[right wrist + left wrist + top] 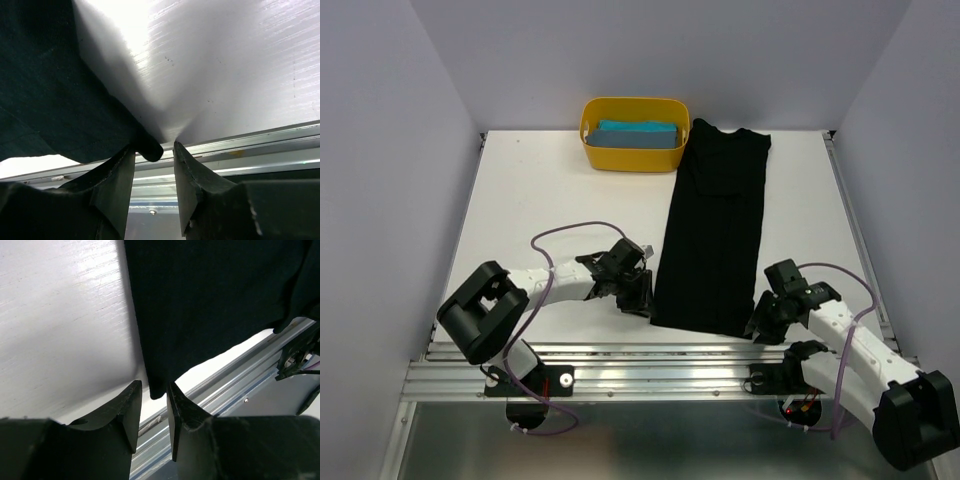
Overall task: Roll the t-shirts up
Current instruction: Roll the T-shirt to the center of the board.
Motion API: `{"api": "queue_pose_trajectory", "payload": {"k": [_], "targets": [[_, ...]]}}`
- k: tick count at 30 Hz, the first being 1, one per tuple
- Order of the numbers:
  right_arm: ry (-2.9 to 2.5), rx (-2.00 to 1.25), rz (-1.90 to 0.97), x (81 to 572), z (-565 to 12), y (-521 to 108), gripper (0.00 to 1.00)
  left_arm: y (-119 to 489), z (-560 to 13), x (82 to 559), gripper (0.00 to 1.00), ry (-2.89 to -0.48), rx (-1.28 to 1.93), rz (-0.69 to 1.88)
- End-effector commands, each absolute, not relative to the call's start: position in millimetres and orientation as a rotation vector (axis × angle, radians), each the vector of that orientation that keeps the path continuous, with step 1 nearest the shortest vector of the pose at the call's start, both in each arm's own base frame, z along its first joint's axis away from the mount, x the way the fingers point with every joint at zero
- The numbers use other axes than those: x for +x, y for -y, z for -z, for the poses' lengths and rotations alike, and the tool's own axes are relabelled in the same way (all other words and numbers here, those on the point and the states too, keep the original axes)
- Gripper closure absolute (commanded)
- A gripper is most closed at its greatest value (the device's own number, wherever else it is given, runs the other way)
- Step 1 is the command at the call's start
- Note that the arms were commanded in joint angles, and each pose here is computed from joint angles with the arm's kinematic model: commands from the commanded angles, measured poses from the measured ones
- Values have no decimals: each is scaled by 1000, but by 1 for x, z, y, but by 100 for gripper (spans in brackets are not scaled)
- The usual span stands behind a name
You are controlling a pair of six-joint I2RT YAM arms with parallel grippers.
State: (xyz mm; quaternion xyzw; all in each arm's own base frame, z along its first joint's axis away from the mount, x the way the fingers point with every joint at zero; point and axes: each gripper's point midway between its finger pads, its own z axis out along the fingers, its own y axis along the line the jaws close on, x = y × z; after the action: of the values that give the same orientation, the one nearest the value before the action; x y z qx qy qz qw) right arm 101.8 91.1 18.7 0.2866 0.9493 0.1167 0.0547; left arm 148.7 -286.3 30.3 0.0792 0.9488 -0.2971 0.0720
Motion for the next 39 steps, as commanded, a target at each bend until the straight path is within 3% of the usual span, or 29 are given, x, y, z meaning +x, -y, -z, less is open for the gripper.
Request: {"api": "queue_pose_trajectory", "payload": {"k": [1, 9, 18, 21, 23, 25, 26, 27, 31, 33, 37, 38, 39], "targets": [[-2833, 846, -380, 118, -25, -93, 58, 289, -30, 146, 63, -2852, 255, 915], [-2813, 830, -385, 128, -26, -95, 62, 288, -23, 147, 72, -2869, 255, 888], [-2816, 825, -363, 129, -28, -93, 72, 287, -16, 144, 65, -2893, 280, 881], [-2818, 827, -354, 128, -29, -92, 69, 288, -16, 145, 66, -2890, 280, 882], [-2819, 829, -333, 127, -29, -89, 55, 289, -16, 145, 69, -2889, 279, 885], [-2814, 836, -324, 128, -29, -88, 48, 289, -15, 145, 81, -2891, 278, 884], [-2811, 838, -316, 128, -29, -87, 47, 289, -15, 146, 93, -2891, 278, 884], [-2807, 840, -317, 129, -29, -87, 46, 289, -15, 145, 100, -2893, 279, 886], [-2800, 839, -311, 131, -29, -86, 46, 289, -14, 144, 100, -2902, 274, 880], [-2798, 834, -313, 133, -30, -87, 51, 289, -14, 145, 100, -2901, 274, 882], [-2807, 823, -319, 133, -28, -88, 72, 290, -15, 146, 100, -2897, 274, 882], [-2809, 818, -327, 132, -28, -89, 85, 290, -15, 146, 100, -2898, 275, 886], [-2806, 814, -332, 132, -29, -89, 92, 291, -15, 146, 100, -2898, 275, 886]]}}
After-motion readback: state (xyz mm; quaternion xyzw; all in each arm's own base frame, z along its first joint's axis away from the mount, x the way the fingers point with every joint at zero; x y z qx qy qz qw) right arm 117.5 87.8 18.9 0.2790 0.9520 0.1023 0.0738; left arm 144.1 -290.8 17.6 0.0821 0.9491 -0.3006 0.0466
